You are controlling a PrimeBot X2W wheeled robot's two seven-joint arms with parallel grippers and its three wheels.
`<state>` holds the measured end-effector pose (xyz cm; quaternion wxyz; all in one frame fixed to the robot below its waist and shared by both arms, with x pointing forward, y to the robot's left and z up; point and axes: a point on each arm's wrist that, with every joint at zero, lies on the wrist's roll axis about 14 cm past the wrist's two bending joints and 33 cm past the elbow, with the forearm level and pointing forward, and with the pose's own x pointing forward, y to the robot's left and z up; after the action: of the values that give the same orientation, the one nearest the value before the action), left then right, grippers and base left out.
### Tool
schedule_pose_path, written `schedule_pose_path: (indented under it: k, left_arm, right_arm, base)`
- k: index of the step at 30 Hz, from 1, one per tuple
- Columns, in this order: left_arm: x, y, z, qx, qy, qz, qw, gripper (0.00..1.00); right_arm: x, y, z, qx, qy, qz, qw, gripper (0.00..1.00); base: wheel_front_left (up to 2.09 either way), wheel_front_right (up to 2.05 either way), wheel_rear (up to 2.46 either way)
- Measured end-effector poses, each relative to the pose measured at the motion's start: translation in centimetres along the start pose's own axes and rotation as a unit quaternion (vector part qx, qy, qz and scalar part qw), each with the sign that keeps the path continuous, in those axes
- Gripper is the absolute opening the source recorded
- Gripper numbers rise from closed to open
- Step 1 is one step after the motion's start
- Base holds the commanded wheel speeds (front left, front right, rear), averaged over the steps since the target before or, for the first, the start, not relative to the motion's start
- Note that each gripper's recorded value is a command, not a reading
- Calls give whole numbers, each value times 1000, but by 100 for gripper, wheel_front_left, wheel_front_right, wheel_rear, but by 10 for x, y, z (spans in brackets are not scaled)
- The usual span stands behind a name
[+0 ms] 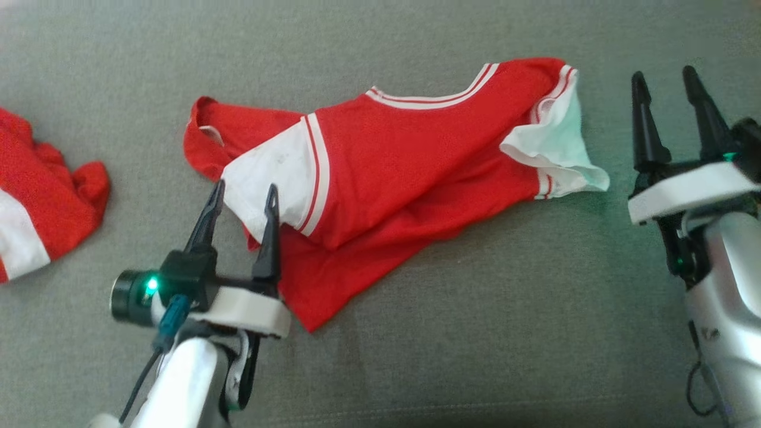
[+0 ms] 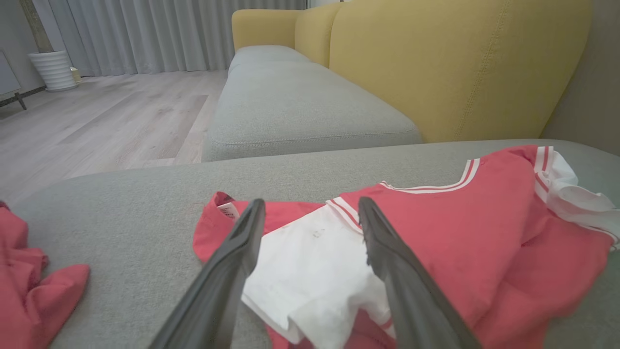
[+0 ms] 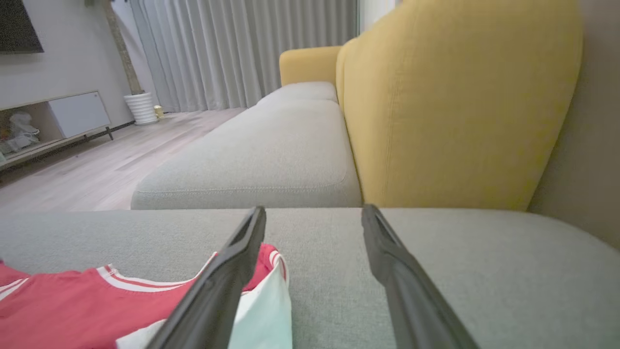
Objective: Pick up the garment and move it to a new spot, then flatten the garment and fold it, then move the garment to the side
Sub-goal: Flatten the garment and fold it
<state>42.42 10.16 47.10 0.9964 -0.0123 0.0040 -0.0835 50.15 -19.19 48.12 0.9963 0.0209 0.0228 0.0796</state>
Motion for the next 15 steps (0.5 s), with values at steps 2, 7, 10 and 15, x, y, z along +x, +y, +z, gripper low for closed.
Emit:
schedule_pose_path:
  k: [2, 7, 10, 15]
  left_arm:
    - [-5, 0, 1, 3, 1, -1, 1000, 100]
    - [-17, -2, 5, 9, -2, -4, 1000, 100]
    - [-24, -2, 6, 12, -2, -3, 1000, 100]
    - [-38, -2, 3, 16, 6, 2, 1000, 100]
  right_arm:
    - [-11, -2, 13, -18, -21, -4, 1000, 100]
    - [-52, 6, 11, -29, -22, -17, 999, 100]
    - [-77, 19, 2, -23, -4, -18, 1000, 100]
    - [-106, 33, 0, -13, 12, -22, 1000, 100]
  base:
    - [0, 0, 0]
    - [0, 0, 0]
    - [0, 0, 0]
    - [0, 0, 0]
